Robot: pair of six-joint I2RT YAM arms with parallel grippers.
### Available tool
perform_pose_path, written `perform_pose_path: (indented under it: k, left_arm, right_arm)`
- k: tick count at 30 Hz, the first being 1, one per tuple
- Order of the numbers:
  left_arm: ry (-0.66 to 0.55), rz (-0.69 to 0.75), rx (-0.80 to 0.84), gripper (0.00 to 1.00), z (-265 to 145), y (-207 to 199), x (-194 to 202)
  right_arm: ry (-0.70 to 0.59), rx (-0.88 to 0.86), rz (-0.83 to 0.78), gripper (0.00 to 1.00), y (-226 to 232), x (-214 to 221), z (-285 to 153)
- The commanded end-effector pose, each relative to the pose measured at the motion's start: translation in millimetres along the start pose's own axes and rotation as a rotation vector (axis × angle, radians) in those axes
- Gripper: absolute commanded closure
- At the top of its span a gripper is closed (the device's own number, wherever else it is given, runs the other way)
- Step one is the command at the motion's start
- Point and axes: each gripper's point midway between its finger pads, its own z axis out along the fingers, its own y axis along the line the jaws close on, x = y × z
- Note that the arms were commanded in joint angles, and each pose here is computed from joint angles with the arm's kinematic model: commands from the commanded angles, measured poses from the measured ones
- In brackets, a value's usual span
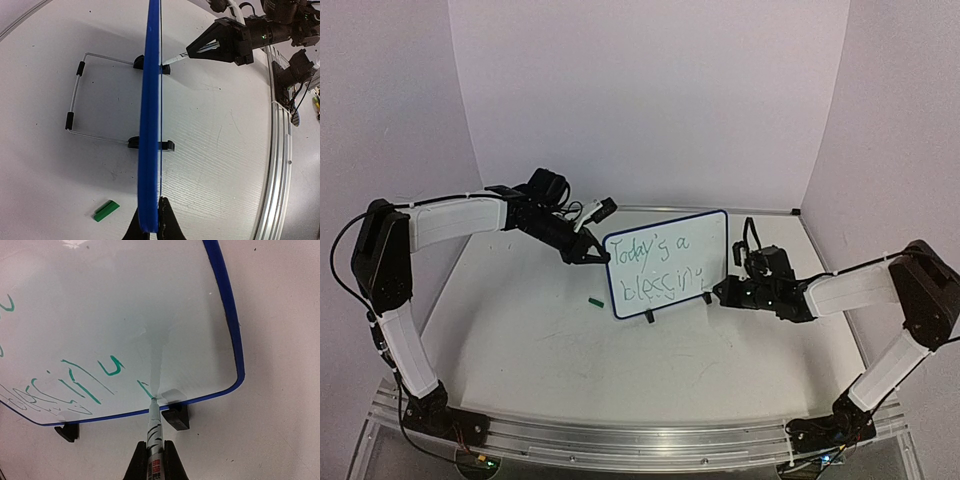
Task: Write a sentence on the whiteboard
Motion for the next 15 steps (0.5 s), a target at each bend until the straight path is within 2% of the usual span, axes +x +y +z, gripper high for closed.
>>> perform_pose_path:
  k: [1,7,15]
  left_arm:
    - [0.003,0.045,-0.042,1.0,-7,2,-3]
    - [0.002,0.044,-0.04,1.0,-6,2,-3]
    - [0.003,0.043,-0.04,1.0,-6,2,-3]
  right_arm:
    - [-0.044,-0.04,0.0,1.0,10,-16,6]
    - [-0.051,-0.086,0.004,1.0,20,-21,1]
    - [-0.126,-0.138,0.03,1.0,33,-41,-23]
